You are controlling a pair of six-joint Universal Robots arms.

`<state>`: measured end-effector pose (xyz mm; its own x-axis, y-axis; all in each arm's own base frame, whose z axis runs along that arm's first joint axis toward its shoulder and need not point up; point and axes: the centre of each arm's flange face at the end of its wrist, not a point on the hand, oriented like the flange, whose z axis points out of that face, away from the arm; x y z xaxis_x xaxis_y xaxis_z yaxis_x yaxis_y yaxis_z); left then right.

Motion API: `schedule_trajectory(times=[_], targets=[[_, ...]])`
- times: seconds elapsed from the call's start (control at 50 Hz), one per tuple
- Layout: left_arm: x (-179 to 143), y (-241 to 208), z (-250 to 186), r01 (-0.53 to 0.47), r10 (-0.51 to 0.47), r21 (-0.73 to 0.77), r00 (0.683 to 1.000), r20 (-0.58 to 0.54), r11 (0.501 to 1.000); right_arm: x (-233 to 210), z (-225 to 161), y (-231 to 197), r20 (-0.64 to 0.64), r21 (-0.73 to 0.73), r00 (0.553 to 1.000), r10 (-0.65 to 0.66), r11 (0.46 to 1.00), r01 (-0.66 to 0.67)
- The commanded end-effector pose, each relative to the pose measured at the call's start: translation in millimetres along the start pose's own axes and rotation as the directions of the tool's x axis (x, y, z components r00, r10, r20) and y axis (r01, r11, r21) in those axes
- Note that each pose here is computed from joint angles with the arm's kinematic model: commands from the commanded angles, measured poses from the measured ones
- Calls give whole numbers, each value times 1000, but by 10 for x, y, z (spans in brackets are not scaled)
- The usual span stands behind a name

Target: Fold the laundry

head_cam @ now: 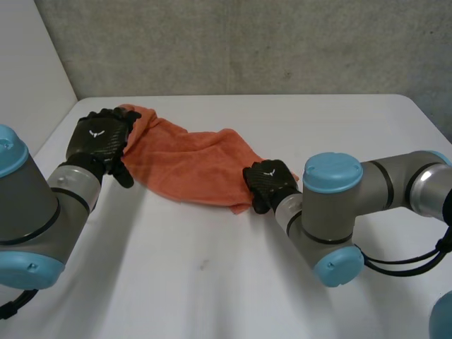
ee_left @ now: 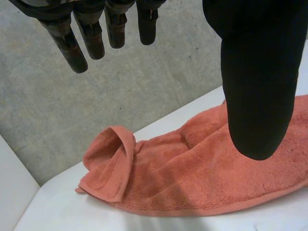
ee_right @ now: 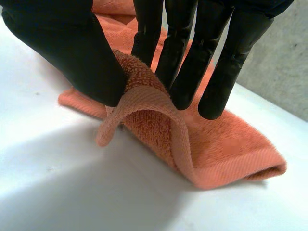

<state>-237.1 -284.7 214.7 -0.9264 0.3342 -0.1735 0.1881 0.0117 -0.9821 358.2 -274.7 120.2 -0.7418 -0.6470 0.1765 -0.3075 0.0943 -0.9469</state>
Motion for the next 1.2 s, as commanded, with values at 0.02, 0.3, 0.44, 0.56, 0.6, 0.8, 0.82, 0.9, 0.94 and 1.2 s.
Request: schedule_trajectory(times=[0.02, 0.3, 0.44, 0.56, 0.6, 0.8, 0.82, 0.9, 0.94, 1.2], targets=[[-6, 12, 6, -1, 1, -3, 1000, 0, 1000, 124, -206, -515, -20, 119, 1000, -10, 993, 12], [78, 176, 46, 0, -1, -37, 1000, -26, 999, 211, -1012, -1800, -16, 413, 997, -72, 908, 73], [92, 249, 174, 34, -34, 10, 999, -14, 999, 229, -1269, -2004, -19, 444, 997, -76, 893, 77], [115, 384, 359, 84, -83, 47, 996, -8, 995, 123, -1558, -2154, 11, 469, 996, -86, 880, 71], [125, 434, 388, 100, -100, 36, 995, -11, 994, 101, -1621, -2187, 16, 478, 996, -89, 876, 70], [382, 591, 294, 275, -282, -81, 954, -104, 958, 154, -1937, -2420, -23, 553, 997, -80, 830, 80], [383, 591, 293, 275, -283, -81, 954, -104, 958, 154, -1937, -2420, -23, 553, 997, -80, 829, 80], [393, 515, 187, 311, -325, -131, 940, -107, 941, 173, -1943, -2413, -27, 548, 997, -77, 833, 80], [380, 498, 182, 328, -343, -136, 934, -103, 935, 140, -1959, -2396, -13, 538, 997, -77, 840, 72], [510, 645, 584, 381, -390, -91, 913, -118, 920, 178, -2331, -2525, -29, 585, 997, -70, 807, 73]])
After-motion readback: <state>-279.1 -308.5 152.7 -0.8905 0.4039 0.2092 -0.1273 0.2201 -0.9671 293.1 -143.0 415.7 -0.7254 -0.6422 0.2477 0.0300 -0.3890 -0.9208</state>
